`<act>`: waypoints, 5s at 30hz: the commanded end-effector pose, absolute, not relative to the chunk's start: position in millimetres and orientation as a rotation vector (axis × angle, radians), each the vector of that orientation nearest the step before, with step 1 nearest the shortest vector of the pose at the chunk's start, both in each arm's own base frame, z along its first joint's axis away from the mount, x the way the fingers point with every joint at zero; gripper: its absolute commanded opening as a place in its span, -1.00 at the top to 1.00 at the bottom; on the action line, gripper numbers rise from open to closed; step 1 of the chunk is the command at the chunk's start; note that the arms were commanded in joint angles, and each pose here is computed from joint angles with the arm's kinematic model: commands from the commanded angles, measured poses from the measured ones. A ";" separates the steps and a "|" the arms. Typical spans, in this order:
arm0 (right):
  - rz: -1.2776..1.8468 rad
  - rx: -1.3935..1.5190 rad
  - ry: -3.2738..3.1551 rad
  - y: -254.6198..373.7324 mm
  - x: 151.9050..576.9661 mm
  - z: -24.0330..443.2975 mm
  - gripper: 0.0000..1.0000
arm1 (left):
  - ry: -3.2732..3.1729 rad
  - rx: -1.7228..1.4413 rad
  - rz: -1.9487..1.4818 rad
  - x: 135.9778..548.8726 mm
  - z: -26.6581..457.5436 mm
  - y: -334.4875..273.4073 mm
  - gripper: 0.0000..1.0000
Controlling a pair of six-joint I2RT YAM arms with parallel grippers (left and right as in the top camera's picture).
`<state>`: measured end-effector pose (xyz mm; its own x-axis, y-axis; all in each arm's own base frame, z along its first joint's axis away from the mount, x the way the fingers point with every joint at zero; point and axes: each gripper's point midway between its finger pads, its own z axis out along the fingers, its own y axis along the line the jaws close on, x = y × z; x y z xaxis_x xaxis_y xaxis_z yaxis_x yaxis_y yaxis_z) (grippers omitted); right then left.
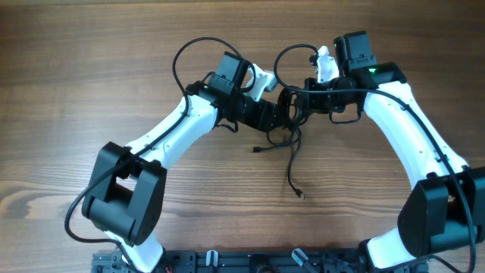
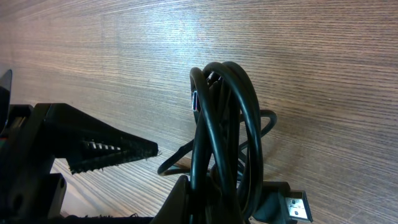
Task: Untangle cables
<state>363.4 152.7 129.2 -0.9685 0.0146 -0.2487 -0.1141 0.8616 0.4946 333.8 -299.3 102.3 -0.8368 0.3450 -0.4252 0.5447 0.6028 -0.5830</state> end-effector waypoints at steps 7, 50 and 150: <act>0.800 -0.115 2.791 158.6 362.0 127.1 0.88 | 2.551 0.747 -1.051 352.5 67.1 -307.9 0.31; 0.940 -0.193 2.761 174.2 354.9 135.5 0.91 | 2.489 -0.112 -0.883 370.4 222.6 -119.6 0.92; 1.038 -0.032 2.770 248.1 346.8 142.4 -0.01 | 2.968 -0.006 -0.934 301.8 68.0 -227.0 0.51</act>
<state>352.4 239.9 150.8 -0.9679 0.0128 -0.2508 -0.1529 0.7623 0.6289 302.0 -227.3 73.6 -0.9985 0.0231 -0.0496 0.0480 0.8054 -0.5908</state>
